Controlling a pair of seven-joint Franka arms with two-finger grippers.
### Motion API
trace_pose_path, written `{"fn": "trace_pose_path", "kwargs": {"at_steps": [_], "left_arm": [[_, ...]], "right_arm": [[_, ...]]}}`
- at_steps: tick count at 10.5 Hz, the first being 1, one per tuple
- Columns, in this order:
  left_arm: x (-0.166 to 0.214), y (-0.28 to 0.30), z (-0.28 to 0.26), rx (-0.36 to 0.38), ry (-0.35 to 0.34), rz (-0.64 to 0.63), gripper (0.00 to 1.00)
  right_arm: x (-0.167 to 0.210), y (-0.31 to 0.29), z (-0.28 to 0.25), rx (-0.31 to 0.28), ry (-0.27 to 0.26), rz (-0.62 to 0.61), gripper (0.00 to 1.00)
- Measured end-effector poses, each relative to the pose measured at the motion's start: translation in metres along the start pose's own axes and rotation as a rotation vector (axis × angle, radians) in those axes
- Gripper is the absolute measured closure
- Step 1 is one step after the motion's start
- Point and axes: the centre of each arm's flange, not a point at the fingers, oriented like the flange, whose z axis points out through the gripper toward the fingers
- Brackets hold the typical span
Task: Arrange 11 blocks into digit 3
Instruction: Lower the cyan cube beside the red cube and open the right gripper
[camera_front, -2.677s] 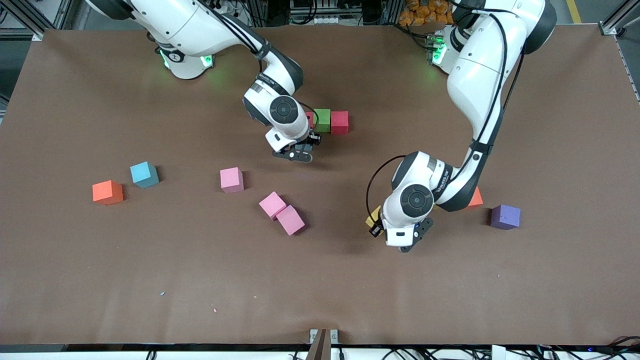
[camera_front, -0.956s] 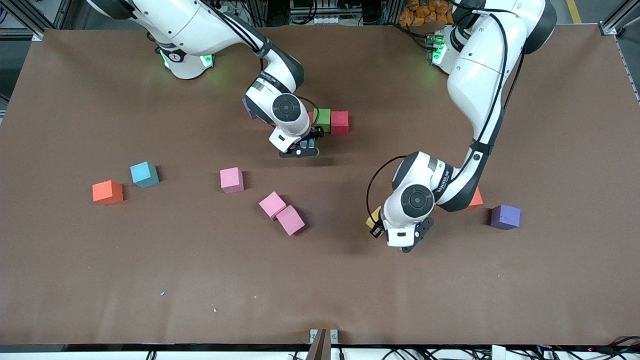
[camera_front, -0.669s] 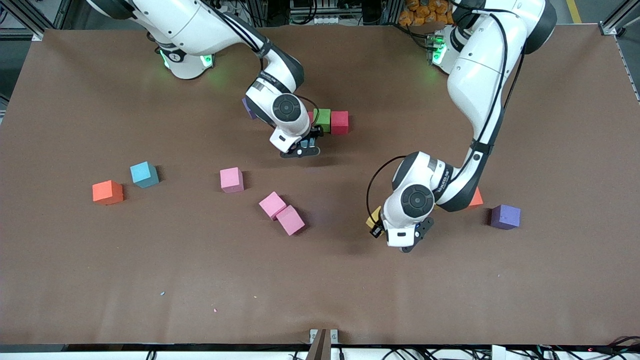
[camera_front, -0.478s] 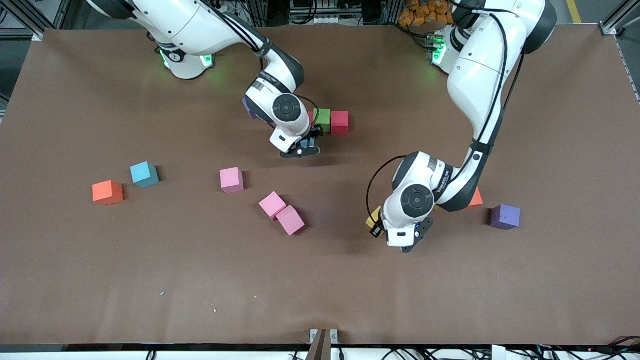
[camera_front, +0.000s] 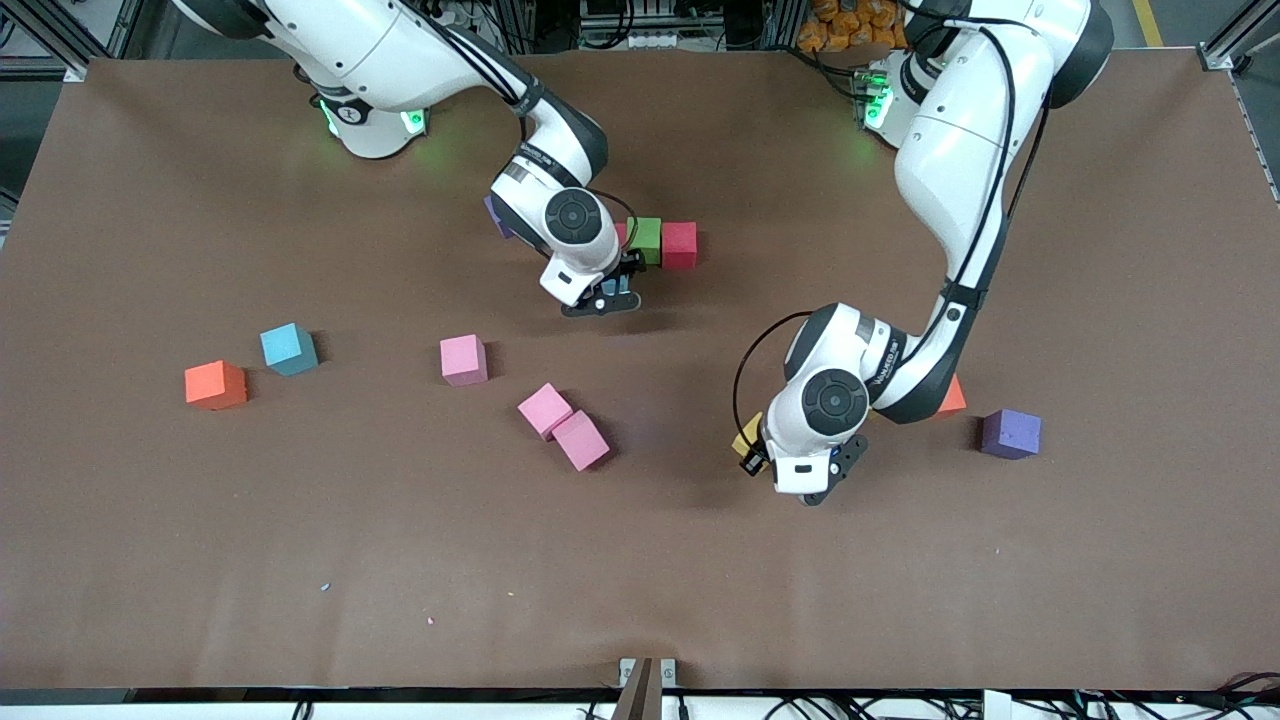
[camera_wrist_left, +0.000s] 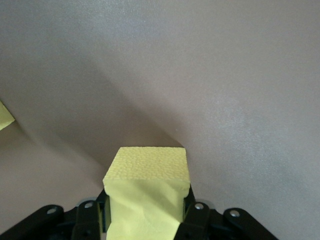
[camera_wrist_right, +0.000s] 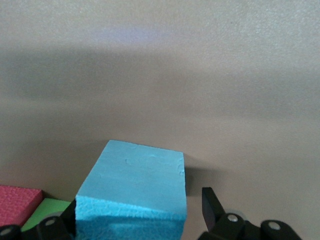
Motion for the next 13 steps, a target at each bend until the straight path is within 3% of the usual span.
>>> {"fn": "trace_pose_path", "kwargs": {"at_steps": [7, 11, 13], "left_arm": [[0.001, 0.000, 0.000, 0.000, 0.001, -0.001, 0.46], [0.001, 0.000, 0.000, 0.000, 0.001, -0.001, 0.46], [0.000, 0.000, 0.000, 0.000, 0.001, -0.001, 0.46]], "right_arm": [[0.007, -0.008, -0.024, 0.014, -0.008, 0.014, 0.04], [0.018, -0.009, -0.065, -0.035, -0.063, 0.023, 0.04], [0.023, -0.005, -0.080, -0.026, -0.092, 0.002, 0.04]]}}
